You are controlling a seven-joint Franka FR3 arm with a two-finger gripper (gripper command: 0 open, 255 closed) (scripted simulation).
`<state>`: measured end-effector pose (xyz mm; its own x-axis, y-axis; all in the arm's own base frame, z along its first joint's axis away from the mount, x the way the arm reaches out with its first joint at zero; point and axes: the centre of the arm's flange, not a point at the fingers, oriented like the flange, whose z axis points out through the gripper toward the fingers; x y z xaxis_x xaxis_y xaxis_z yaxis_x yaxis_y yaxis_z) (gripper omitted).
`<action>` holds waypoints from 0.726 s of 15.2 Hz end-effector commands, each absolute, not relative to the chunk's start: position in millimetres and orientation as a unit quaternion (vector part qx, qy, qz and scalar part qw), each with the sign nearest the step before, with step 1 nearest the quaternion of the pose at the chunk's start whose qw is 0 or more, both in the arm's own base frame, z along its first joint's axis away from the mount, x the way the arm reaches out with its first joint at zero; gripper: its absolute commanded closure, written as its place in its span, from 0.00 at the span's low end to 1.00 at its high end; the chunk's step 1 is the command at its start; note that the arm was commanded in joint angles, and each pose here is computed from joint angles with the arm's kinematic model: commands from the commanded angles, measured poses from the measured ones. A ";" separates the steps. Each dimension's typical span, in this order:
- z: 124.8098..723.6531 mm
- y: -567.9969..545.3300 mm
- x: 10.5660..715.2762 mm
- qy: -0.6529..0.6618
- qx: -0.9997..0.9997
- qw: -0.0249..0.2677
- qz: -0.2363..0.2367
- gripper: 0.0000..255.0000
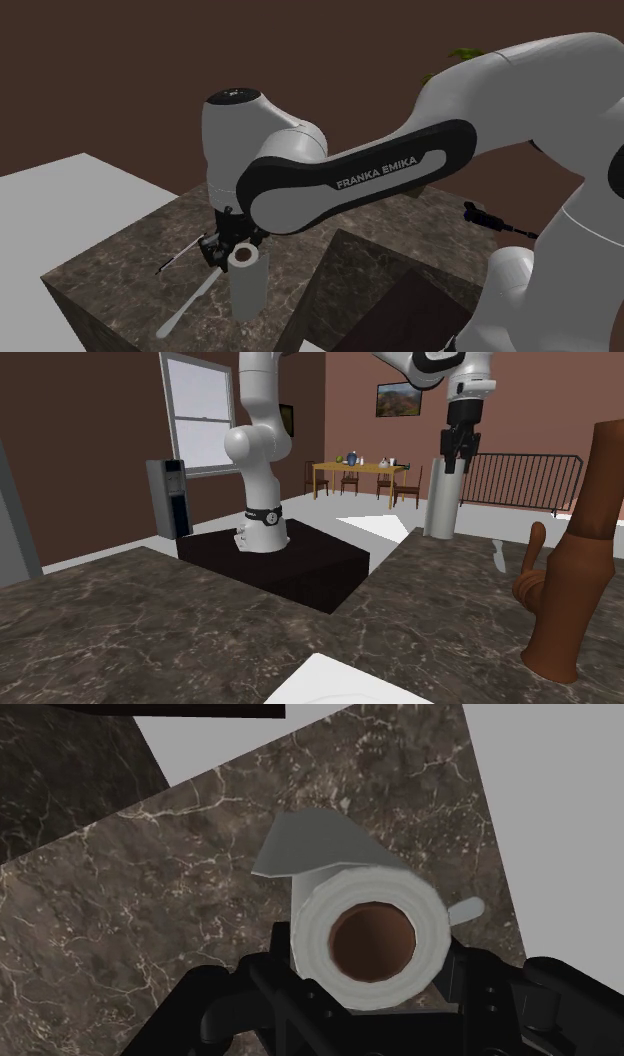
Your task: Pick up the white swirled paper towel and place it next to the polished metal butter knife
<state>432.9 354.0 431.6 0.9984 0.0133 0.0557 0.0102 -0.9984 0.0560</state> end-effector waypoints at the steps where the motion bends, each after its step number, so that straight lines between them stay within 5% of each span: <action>1: 421.2 352.9 433.2 0.006 0.999 0.028 0.028 1.00; 9: 416.6 352.9 433.2 0.006 0.999 0.028 0.028 1.00; 10: 416.6 352.9 433.2 0.006 0.999 0.028 0.028 0.00; 11: 416.6 352.9 433.2 0.006 0.999 0.028 0.028 0.00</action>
